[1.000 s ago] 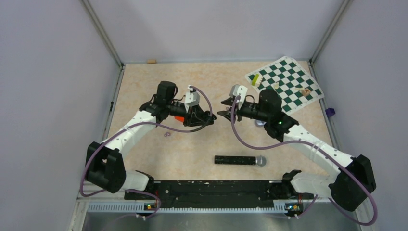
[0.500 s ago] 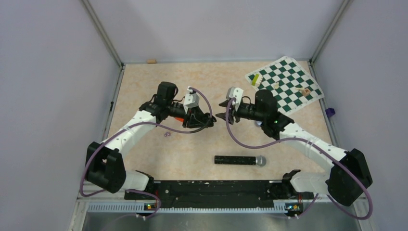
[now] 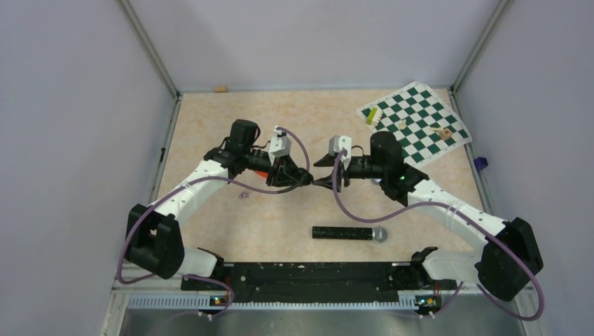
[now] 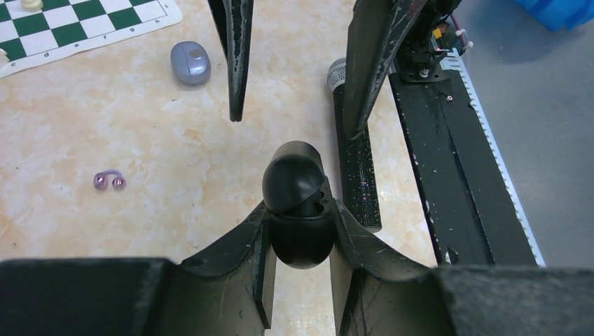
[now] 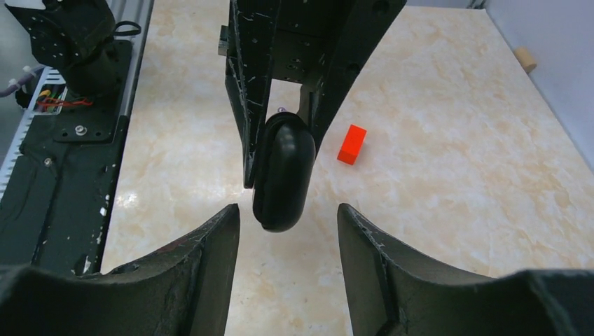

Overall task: Insert the wireless bluetooth earbuds into the charging case
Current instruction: Place the earbud in the charging case.

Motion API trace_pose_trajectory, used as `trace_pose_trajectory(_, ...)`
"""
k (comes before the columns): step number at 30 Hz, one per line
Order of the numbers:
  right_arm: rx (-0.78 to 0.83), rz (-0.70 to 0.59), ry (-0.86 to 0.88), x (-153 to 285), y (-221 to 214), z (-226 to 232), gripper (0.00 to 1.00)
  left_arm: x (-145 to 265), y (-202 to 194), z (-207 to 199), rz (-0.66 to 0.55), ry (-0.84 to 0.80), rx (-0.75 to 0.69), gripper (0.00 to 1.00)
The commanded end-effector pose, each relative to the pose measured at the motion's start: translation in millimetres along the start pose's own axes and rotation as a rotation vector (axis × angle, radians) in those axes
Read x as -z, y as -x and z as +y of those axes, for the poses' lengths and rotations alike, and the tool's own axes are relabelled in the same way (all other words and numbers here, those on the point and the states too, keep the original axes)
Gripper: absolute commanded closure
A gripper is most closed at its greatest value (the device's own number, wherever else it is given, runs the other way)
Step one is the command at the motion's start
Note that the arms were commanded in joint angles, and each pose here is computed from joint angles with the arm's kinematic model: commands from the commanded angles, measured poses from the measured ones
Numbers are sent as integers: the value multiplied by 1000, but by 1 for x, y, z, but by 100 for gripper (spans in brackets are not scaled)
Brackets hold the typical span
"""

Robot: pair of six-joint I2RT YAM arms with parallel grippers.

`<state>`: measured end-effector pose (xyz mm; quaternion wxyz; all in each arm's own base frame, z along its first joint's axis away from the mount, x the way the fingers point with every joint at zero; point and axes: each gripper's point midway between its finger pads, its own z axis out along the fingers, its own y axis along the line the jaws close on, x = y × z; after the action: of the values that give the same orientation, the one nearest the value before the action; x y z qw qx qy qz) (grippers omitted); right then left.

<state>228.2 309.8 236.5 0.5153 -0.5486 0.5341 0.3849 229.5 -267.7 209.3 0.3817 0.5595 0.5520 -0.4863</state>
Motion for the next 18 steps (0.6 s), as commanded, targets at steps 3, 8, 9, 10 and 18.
trace_pose_trajectory(3,56,-56,-160,10,33,-28,45,-1,17,7,-24,8,-67,100)
trace_pose_trajectory(8,23,-21,-280,10,20,-51,44,-2,17,6,-27,-3,-62,100)
trace_pose_trajectory(9,20,-31,-220,7,20,-41,45,-2,17,6,-27,-2,-64,100)
trace_pose_trajectory(10,18,-47,-151,4,22,-29,45,-2,18,6,-28,-3,-66,100)
trace_pose_trajectory(18,30,-40,3,-3,15,0,43,-2,17,5,-28,-4,-66,100)
